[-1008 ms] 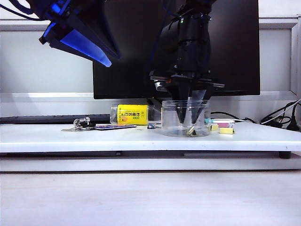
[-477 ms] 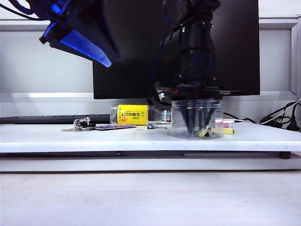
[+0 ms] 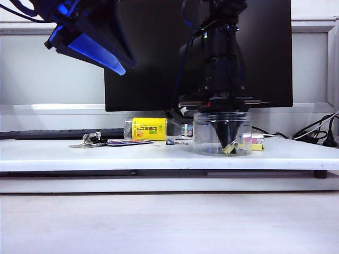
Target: Take the clips out of the round transparent plastic box and place them on the table.
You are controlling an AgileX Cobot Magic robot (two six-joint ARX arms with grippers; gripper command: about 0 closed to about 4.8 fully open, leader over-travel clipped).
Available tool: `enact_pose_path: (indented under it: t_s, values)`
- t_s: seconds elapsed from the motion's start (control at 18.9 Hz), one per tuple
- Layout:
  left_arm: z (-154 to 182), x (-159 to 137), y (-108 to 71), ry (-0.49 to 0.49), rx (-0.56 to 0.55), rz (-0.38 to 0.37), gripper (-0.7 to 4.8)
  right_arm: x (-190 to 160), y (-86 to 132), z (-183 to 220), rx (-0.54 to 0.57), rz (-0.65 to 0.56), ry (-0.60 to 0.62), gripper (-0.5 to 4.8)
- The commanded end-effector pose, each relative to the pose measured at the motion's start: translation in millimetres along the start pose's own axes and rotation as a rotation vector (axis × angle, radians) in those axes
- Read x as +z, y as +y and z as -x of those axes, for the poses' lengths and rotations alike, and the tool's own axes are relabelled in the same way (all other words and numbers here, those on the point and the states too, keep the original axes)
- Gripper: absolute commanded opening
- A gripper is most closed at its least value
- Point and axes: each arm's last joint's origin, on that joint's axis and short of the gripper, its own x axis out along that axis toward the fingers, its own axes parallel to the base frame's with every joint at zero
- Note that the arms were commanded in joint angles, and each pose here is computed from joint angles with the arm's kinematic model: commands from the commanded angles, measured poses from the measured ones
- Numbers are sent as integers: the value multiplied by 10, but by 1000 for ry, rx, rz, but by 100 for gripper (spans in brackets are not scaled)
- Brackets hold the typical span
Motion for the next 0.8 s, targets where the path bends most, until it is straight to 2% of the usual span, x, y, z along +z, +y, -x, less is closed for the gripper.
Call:
enact_pose_path:
  t_s: [0.05,0.11,0.16,0.21,0.27,0.42,0.53,0.8]
  values:
    - [6,29,-2,-26,2,-18,156,84,-2,336,13,-1,-138,-1]
    - [6,30,-2,-26,2,-21,156,96,-8,471,16,-9,-187,0]
    - [6,30,-2,-26,2,-22,156,92,-14,573,16,-12,-222,24]
    - [6,30,-1,-27,3,-32,156,83,-19,655,17,-24,-249,84]
    - [6,31,-1,-27,3,-50,156,66,-22,712,19,-31,-265,117]
    - [4,56,1,-52,5,-101,156,-56,-38,943,23,-41,-320,117]
    - [5,73,2,-69,7,-106,156,-132,-24,1072,28,-38,-350,117]
    - [0,70,-1,-68,-12,-89,156,-198,-3,1167,128,-37,-366,117]
